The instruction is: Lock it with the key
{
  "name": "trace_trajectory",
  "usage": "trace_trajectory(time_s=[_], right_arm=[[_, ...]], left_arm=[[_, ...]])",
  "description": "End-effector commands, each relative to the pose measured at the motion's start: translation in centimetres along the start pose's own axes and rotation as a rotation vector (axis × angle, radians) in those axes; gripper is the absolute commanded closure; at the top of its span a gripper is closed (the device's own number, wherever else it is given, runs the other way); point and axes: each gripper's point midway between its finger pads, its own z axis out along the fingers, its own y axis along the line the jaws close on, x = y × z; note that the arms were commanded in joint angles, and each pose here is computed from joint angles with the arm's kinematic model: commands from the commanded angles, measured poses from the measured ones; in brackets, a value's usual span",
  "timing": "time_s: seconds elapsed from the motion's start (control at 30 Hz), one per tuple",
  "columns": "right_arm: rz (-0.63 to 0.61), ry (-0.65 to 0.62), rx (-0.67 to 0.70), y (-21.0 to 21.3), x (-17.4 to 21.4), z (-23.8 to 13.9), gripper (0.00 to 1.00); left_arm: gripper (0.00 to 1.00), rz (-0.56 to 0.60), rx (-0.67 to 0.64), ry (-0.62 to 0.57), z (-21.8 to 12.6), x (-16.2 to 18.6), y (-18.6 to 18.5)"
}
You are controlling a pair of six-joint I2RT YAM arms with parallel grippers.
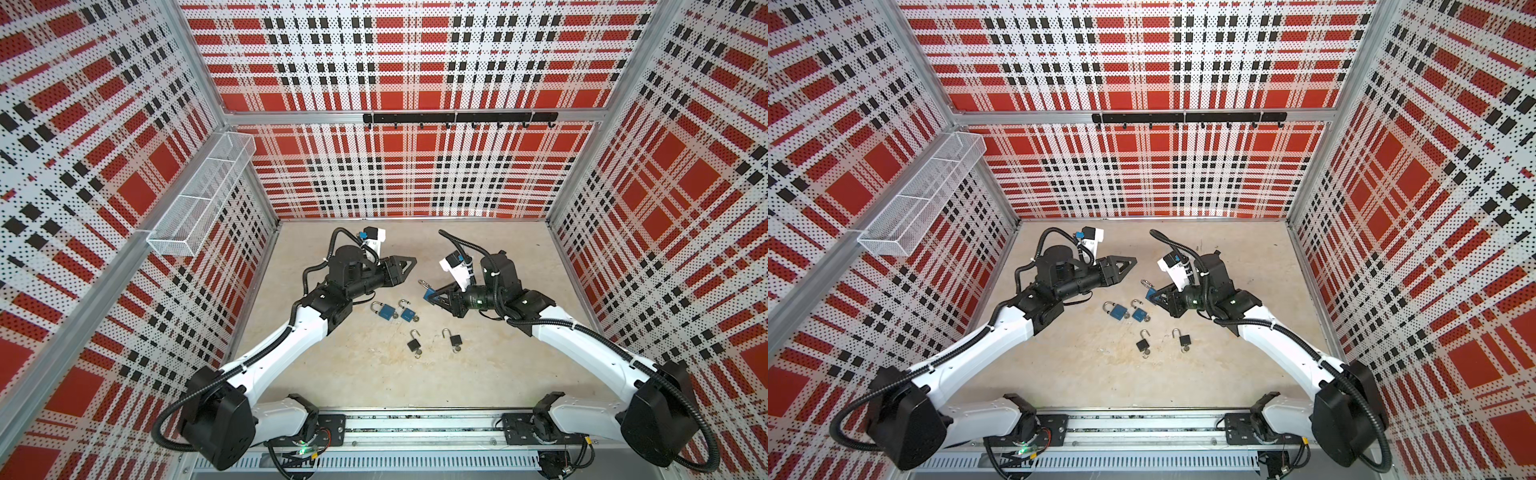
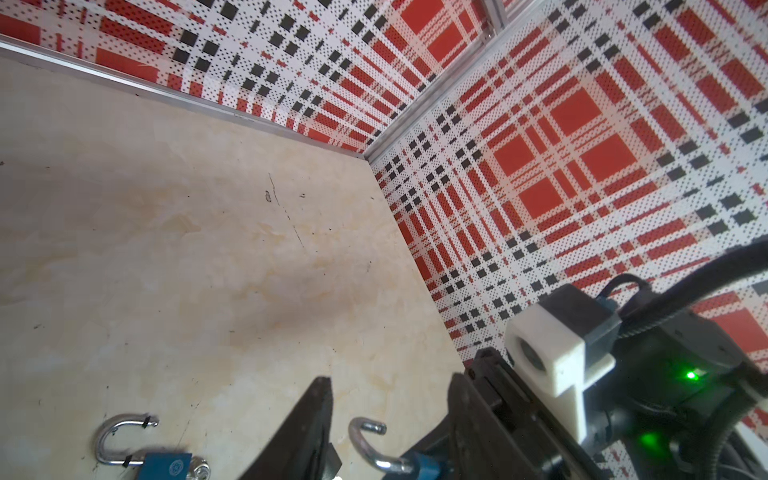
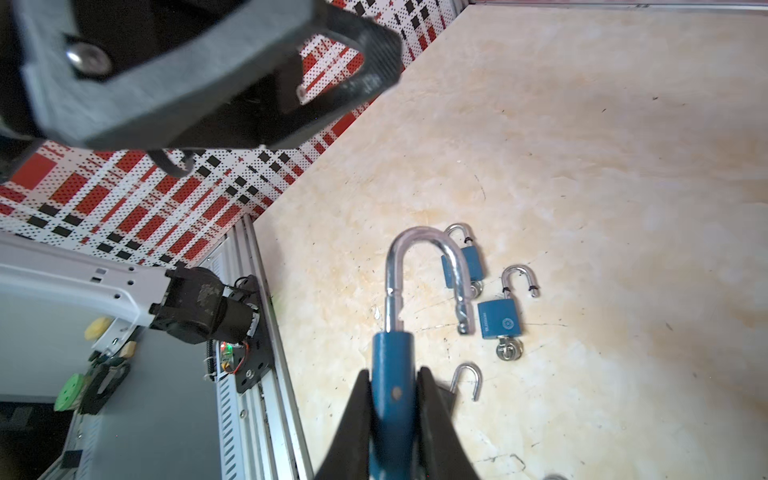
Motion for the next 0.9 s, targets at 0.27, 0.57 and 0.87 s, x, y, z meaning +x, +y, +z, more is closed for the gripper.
trace_trajectory(time_s=[0.27,0.57,0.87], right_arm=[[-0.076,-0.045,-0.052,2.9,-2.8,-2.1,1.00],[-0.062,-0.011,-0.077,3.0,-2.9,-1.7,1.00],[-0.036,-0.002,-0.108,2.9,-3.4,-1.3,1.00]], left_arm=[[0.57,0.041,0.214,0.148,1.4,2.1,-2.8],[0.59,0.018,0.269,0.179,0.2,3.0,-3.3],[0.61,0.007,0.281,0.191,-0.7,3.5,-2.9]])
